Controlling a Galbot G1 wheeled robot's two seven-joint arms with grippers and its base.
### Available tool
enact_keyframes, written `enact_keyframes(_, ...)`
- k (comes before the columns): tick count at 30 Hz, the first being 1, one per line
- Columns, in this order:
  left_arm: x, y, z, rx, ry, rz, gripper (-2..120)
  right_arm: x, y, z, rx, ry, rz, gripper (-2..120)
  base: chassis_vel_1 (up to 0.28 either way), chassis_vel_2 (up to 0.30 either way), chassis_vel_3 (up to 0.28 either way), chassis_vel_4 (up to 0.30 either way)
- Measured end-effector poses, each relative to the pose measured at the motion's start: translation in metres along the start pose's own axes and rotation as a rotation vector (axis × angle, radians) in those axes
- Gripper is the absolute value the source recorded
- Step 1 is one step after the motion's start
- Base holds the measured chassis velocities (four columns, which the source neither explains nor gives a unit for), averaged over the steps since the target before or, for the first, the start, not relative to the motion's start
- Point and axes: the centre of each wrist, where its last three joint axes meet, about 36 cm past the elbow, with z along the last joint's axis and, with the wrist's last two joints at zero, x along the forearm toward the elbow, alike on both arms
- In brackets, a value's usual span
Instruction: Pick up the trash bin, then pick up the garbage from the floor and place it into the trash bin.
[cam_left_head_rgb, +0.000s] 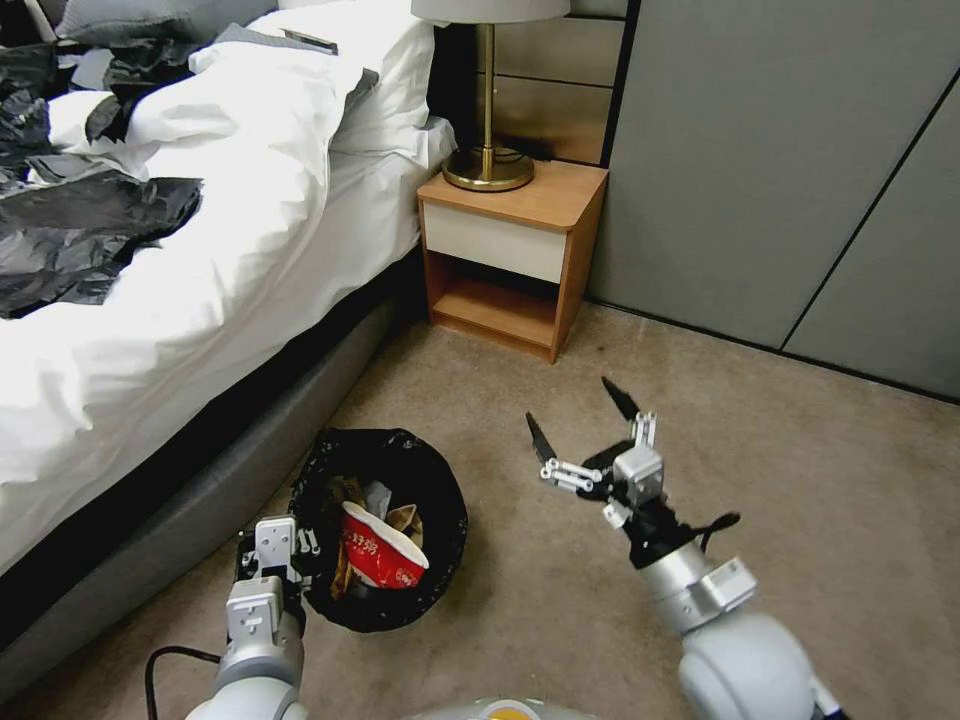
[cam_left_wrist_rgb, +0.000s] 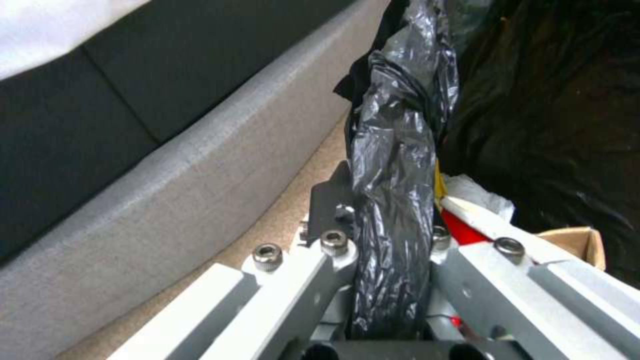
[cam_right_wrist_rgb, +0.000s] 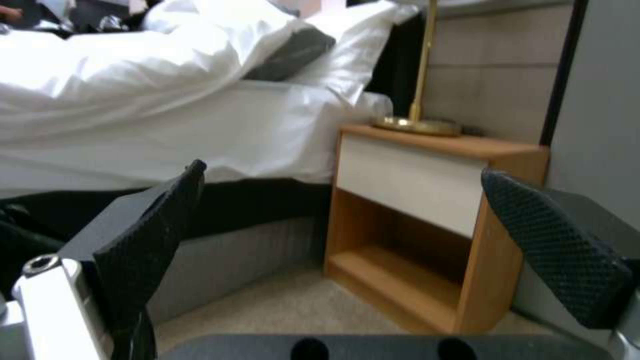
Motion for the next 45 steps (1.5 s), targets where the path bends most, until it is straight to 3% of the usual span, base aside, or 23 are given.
enact_keyframes(17,0.004,0.001,-0.001,-0.002,0.001,-0.003,1,-0.008,-0.009,0.007,-0.009,-0.013,0.008,100,0.025,0.023,0.027,0.025)
enact_keyframes(45,0.006,-0.001,0.001,-0.002,0.003,0.000,1,-0.016,-0.014,0.001,-0.008,-0.039,0.012,100,0.112,0.119,0.113,0.114)
